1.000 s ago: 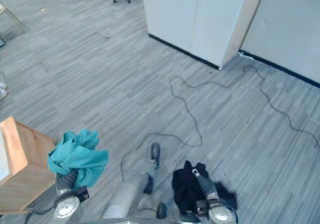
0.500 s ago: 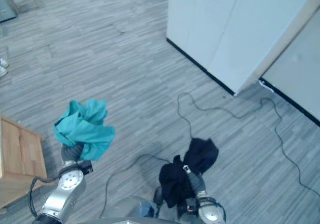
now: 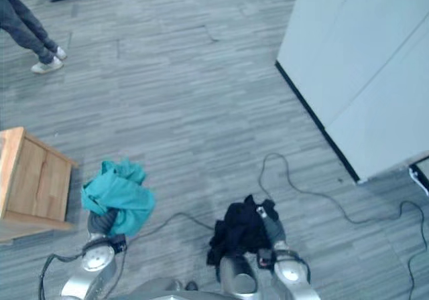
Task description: Tidy up the quilt and then pick up the clothes from the bed and put them into the laundry hamper.
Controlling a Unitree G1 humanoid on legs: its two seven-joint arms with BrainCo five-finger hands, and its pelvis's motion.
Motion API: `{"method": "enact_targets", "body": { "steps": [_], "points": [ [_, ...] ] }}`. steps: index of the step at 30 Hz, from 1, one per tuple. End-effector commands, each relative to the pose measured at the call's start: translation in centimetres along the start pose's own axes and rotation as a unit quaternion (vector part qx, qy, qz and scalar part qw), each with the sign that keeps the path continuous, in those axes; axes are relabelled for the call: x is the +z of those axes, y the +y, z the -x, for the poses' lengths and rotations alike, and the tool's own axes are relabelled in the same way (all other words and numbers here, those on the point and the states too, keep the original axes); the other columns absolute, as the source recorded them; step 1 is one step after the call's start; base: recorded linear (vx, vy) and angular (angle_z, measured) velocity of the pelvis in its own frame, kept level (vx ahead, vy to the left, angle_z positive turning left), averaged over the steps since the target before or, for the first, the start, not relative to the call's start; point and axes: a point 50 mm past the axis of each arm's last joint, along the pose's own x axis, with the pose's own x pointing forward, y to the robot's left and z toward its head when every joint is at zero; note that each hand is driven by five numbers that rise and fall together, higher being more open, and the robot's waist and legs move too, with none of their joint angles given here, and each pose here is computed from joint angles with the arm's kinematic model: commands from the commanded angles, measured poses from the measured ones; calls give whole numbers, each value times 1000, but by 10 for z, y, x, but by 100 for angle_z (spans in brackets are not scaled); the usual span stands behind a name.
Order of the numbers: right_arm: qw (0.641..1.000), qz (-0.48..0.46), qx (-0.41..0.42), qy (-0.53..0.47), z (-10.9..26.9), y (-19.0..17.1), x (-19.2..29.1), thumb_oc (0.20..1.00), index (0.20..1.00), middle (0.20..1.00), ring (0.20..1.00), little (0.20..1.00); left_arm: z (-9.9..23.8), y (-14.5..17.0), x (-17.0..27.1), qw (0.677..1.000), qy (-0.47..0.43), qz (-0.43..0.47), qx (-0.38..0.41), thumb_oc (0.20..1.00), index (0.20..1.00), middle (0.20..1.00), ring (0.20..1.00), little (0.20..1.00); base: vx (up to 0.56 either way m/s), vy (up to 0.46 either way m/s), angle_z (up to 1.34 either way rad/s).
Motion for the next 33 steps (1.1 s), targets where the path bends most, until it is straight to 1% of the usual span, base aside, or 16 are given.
{"method": "enact_targets", "body": {
  "steps": [1, 6, 8, 11, 13, 16, 18, 21, 24, 28, 30, 33],
  "points": [
    [999, -7, 12, -28, 9, 0, 11, 200, 200, 200, 200, 200, -8, 9, 33, 997, -70, 21, 9, 200, 200, 200, 200, 200, 330, -136, 29],
    [1000, 2, -1, -18, 3, -8, 7, 200, 200, 200, 200, 200, -11, 3, 27, 998, -54, 20, 5, 200, 200, 200, 200, 200, 294, -28, 16],
    [1000, 14, 15, -10, 6, -3, 1, 200, 200, 200, 200, 200, -8, 6, 25, 998, -52, 27, 12, 200, 200, 200, 200, 200, 616, 74, 0],
    [1000, -7, -2, -9, 18, -7, -6, 200, 200, 200, 200, 200, 2, -1, 23, 997, -68, 9, -22, 200, 200, 200, 200, 200, 486, -115, -22],
    [1000, -12, -9, -11, 21, -10, -8, 200, 200, 200, 200, 200, 5, -2, 22, 997, -74, 5, -32, 200, 200, 200, 200, 200, 327, -46, 59],
    [1000, 0, -16, -16, 20, -12, -8, 200, 200, 200, 200, 200, 3, -9, 28, 995, -89, 3, -49, 200, 200, 200, 200, 200, 434, 34, 34],
    [1000, 10, -23, 2, 21, -10, -13, 200, 200, 200, 200, 200, -1, -10, 26, 996, -73, 7, -51, 200, 200, 200, 200, 200, 529, 169, 91],
    [1000, 10, 11, 7, 18, -1, -16, 200, 200, 200, 200, 200, -6, -17, 39, 996, -86, 13, -28, 200, 200, 200, 200, 200, 365, 108, 61],
    [999, 19, 36, 10, 19, 5, -17, 200, 200, 200, 200, 200, -9, -20, 52, 994, -102, 7, -34, 200, 200, 200, 200, 200, 373, 132, -11],
    [999, 3, 41, 7, 16, 18, -13, 200, 200, 200, 200, 200, -9, -34, 63, 988, -128, -22, -80, 200, 200, 200, 200, 200, 299, -117, 140],
    [999, -3, 35, 7, 13, 21, -13, 200, 200, 200, 200, 200, -10, -36, 63, 987, -129, -27, -94, 200, 200, 200, 200, 200, 231, -230, 254],
    [999, -16, 30, 6, 12, 24, -15, 200, 200, 200, 200, 200, -7, -39, 50, 985, -127, -51, -105, 200, 200, 200, 200, 200, 442, -410, 237]
  ]
}}
